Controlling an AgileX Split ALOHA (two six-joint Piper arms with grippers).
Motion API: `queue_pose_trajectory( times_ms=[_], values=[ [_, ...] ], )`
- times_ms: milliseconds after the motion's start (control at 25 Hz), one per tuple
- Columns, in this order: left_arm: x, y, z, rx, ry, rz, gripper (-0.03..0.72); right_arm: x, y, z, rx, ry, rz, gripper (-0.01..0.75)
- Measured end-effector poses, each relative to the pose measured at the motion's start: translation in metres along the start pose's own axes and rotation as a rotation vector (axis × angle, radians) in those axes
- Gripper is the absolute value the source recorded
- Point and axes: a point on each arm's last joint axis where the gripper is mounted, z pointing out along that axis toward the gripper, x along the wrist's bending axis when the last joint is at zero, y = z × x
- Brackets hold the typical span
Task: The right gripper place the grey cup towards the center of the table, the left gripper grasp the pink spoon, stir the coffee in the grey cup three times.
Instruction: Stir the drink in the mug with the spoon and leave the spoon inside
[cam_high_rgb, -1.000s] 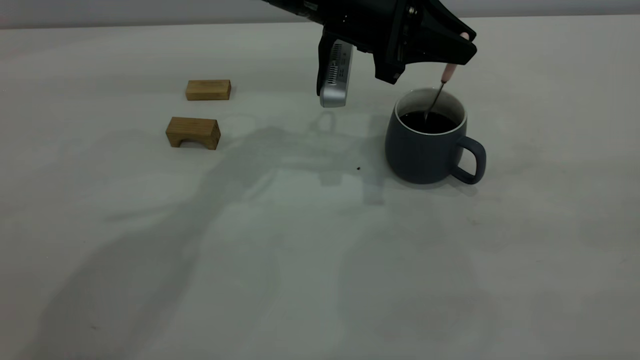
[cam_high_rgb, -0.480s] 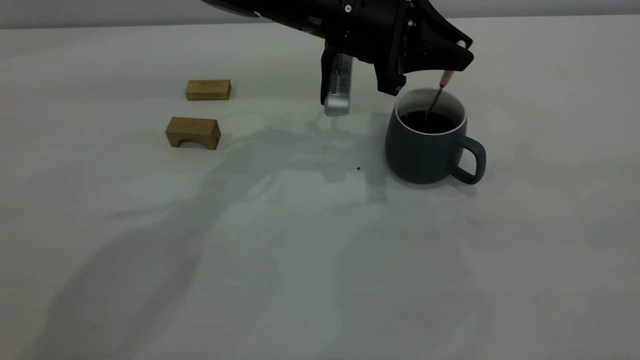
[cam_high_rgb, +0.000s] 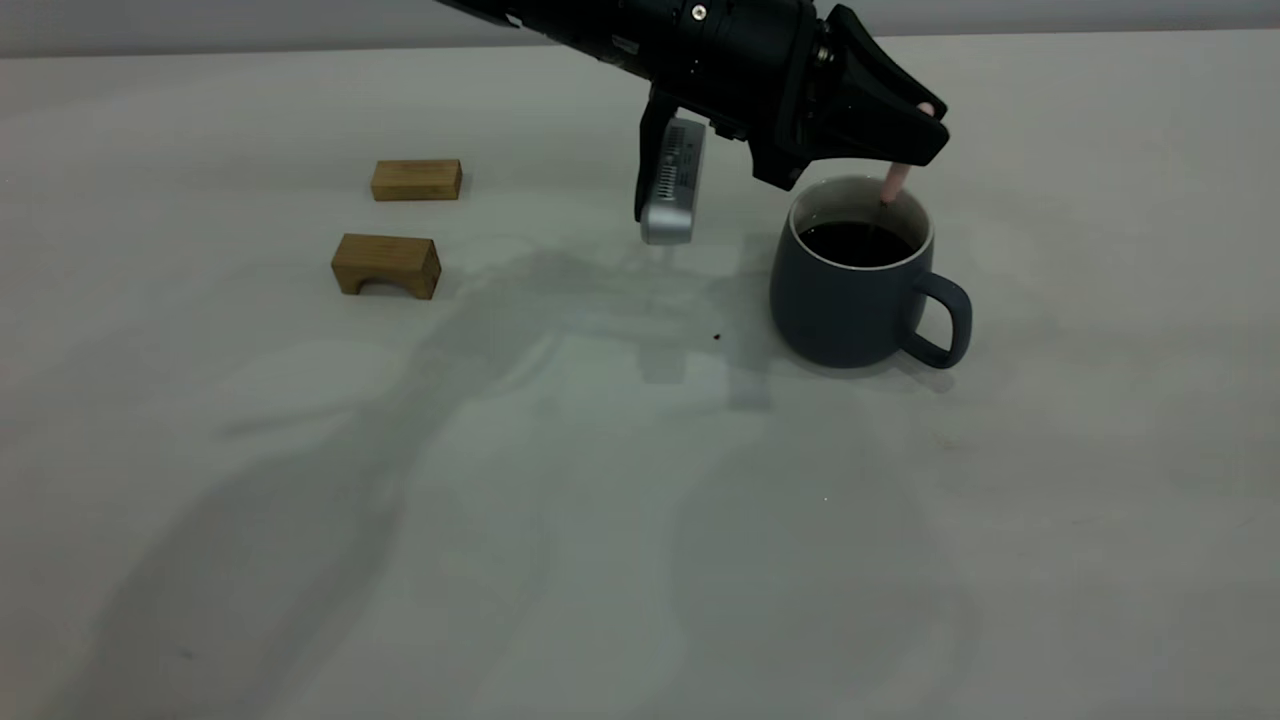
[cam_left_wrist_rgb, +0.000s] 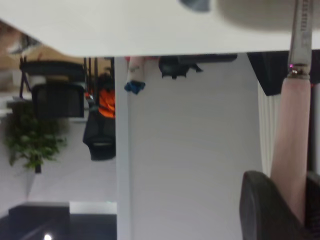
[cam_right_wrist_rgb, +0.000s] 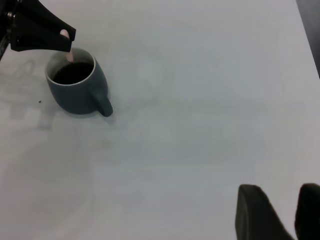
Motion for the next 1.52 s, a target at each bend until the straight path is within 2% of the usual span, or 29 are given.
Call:
queue_pose_trajectory(
  times_ms=[240, 360, 600, 800, 960, 1200, 1360, 1520],
  values=[
    [-0.008, -0.009, -0.002, -0.002, -0.020, 0.144, 0.175, 0.000, 0.000, 0.000, 0.000, 0.000, 0.000, 0.237],
    [-0.009, -0.010, -0.001, 0.014, -0.020, 0.153, 0.175, 0.000, 0.000, 0.000, 0.000, 0.000, 0.000, 0.237],
    [-0.004, -0.007, 0.003, 0.094, 0.014, 0.064, 0.175, 0.000, 0.000, 0.000, 0.000, 0.000, 0.000, 0.237],
    [0.000, -0.001, 0.003, 0.034, 0.066, -0.089, 0.175, 0.000, 0.000, 0.000, 0.000, 0.000, 0.000, 0.237],
    [-0.001, 0.002, -0.001, -0.074, 0.062, -0.059, 0.175, 0.000, 0.000, 0.000, 0.000, 0.000, 0.000, 0.237],
    [-0.006, 0.000, -0.005, -0.063, 0.031, 0.065, 0.175, 0.000, 0.000, 0.000, 0.000, 0.000, 0.000, 0.237],
    [-0.002, 0.000, -0.002, 0.020, 0.063, 0.001, 0.175, 0.000, 0.000, 0.000, 0.000, 0.000, 0.000, 0.237],
    [0.002, 0.005, 0.000, -0.010, 0.107, -0.106, 0.175, 0.000, 0.000, 0.000, 0.000, 0.000, 0.000, 0.237]
  ],
)
